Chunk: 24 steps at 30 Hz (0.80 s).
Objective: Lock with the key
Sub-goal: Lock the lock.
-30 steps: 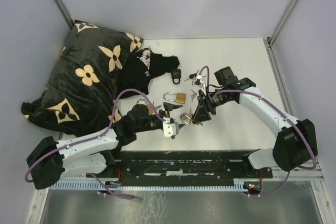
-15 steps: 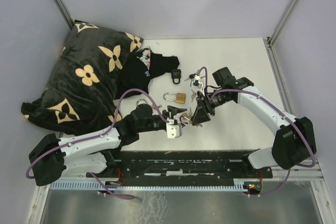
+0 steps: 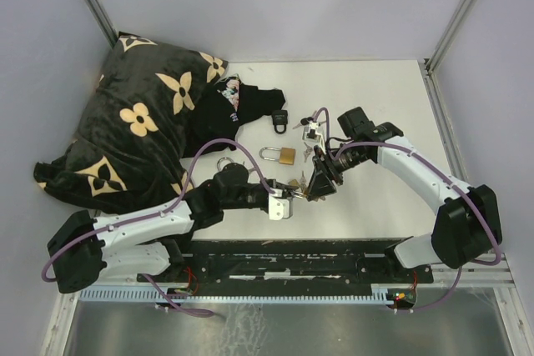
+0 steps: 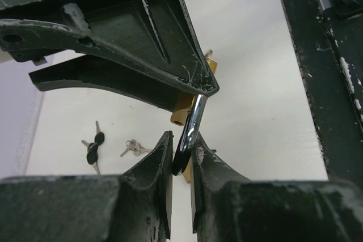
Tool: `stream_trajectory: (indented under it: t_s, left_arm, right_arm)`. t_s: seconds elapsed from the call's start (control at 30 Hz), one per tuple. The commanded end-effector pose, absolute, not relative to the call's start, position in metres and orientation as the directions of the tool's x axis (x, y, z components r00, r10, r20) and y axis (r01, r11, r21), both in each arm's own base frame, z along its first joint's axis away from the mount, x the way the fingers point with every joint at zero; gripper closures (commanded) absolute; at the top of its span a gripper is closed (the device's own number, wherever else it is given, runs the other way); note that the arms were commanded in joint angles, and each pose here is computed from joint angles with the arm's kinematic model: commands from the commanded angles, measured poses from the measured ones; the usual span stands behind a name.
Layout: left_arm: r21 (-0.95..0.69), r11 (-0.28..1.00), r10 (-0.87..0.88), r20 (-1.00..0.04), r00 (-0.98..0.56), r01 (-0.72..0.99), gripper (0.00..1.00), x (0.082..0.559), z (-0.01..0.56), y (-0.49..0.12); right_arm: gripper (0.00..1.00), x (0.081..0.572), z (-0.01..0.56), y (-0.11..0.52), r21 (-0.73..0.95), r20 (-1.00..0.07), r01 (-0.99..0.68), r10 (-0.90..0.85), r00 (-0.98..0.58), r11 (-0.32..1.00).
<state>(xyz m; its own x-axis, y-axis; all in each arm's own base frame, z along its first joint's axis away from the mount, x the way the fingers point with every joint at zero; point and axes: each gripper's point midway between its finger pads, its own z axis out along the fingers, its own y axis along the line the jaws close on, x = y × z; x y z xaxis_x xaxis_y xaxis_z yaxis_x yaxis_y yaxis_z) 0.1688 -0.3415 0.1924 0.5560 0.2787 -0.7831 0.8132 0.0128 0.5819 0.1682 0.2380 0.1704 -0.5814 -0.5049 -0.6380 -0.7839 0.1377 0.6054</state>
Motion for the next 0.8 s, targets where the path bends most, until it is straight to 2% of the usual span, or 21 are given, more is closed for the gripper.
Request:
stream_trajectory:
  t_s: [0.0, 0.1, 0.23, 0.27, 0.47, 0.57, 0.67, 0.77]
  left_arm:
    - [0.58, 0.068, 0.225, -0.801, 0.554, 0.812, 0.86, 0.176, 0.232, -0.354]
    - [0.524, 0.066, 0.257, -0.831, 0.493, 0.849, 0.96, 0.177, 0.228, -0.355]
    - [0.456, 0.095, 0.295, -0.862, 0.412, 0.885, 0.97, 0.181, 0.224, -0.355]
    - [0.441, 0.109, 0.306, -0.868, 0.392, 0.891, 0.97, 0.183, 0.223, -0.355]
    - [0.371, 0.18, 0.338, -0.893, 0.297, 0.911, 0.97, 0.197, 0.231, -0.351]
    - [0.324, 0.204, 0.363, -0.901, 0.236, 0.924, 0.97, 0.202, 0.229, -0.346]
    - [0.292, 0.23, 0.376, -0.906, 0.192, 0.928, 0.97, 0.205, 0.231, -0.343]
    - [0.281, 0.24, 0.39, -0.905, 0.172, 0.929, 0.97, 0.206, 0.233, -0.341]
  right_arm:
    - [0.86, 0.167, 0.197, 0.249, 0.572, -0.708, -0.819, -0.474, -0.524, 0.051]
    - [0.86, 0.171, 0.197, 0.247, 0.528, -0.723, -0.846, -0.485, -0.491, 0.069]
    - [0.85, 0.178, 0.194, 0.243, 0.473, -0.733, -0.876, -0.511, -0.449, 0.092]
    - [0.82, 0.179, 0.193, 0.242, 0.471, -0.728, -0.877, -0.52, -0.448, 0.095]
    - [0.46, 0.188, 0.189, 0.238, 0.501, -0.659, -0.856, -0.585, -0.472, 0.126]
    - [0.37, 0.197, 0.204, 0.236, 0.515, -0.67, -0.847, -0.557, -0.491, 0.128]
    - [0.22, 0.213, 0.227, 0.23, 0.499, -0.719, -0.854, -0.481, -0.502, 0.145]
    - [0.13, 0.223, 0.241, 0.223, 0.443, -0.757, -0.881, -0.456, -0.468, 0.169]
